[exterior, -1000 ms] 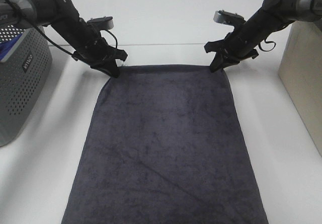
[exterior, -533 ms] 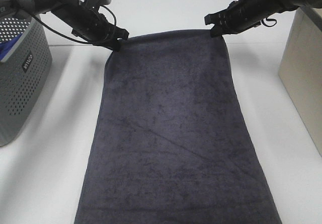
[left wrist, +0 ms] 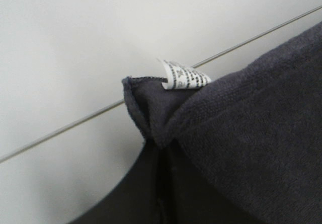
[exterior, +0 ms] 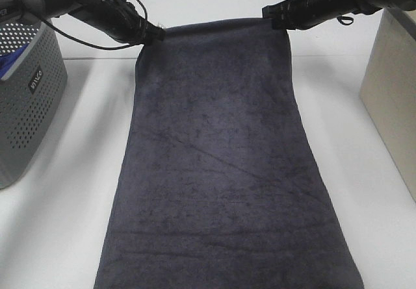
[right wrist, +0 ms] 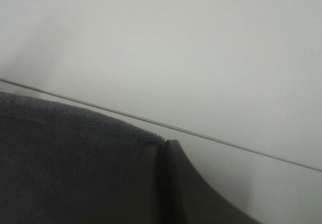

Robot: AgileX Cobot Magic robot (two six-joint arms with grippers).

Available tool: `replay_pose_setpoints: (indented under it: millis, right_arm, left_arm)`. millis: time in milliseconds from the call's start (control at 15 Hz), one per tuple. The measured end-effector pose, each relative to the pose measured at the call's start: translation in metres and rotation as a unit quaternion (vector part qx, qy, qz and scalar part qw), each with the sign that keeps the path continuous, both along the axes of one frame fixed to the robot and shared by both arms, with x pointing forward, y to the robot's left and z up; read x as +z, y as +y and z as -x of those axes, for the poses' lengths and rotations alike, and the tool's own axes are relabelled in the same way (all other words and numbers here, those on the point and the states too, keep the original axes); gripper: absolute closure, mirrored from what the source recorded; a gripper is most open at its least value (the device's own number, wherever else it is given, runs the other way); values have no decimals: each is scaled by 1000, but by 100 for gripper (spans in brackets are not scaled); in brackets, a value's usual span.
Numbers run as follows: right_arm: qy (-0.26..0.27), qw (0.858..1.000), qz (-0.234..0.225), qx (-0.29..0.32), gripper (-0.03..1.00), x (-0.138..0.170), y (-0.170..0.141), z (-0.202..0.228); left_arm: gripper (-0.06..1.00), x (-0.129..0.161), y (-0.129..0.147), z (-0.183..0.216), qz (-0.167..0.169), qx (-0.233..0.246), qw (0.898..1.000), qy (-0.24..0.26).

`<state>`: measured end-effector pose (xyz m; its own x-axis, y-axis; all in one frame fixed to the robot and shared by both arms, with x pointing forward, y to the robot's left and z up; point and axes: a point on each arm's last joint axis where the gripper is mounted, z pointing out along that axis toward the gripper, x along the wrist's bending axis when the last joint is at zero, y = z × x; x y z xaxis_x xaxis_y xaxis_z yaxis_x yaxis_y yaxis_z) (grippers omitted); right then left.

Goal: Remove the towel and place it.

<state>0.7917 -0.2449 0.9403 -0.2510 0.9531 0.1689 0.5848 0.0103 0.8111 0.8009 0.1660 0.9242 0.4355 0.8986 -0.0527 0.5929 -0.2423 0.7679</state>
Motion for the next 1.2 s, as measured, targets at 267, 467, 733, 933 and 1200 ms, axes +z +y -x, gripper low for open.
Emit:
replay_pose_setpoints:
  millis: [267,467,733,933,1200]
  right_arm:
    - [-10,1000,-2,-10,95,1,-1,-2]
    - [-11,1000,-1,-14,95,-1,-2,-2]
    - [-12,1000,1,-26,95,-11,-4,-5]
    - [7,999,3,-35,95,-41,-5,-7]
    - [13,999,-1,-49,95,-60,-3,-8]
  left_arm:
    - [94,2,-1,-2,-16,-10,999,-26]
    - [94,4,0,-4,-30,-17,998,-46]
    - [94,-14,-1,-7,-34,-11,998,-50]
    - [94,-37,0,-11,-29,4,998,-53]
    - [94,-55,-1,-13,-28,19,997,-65]
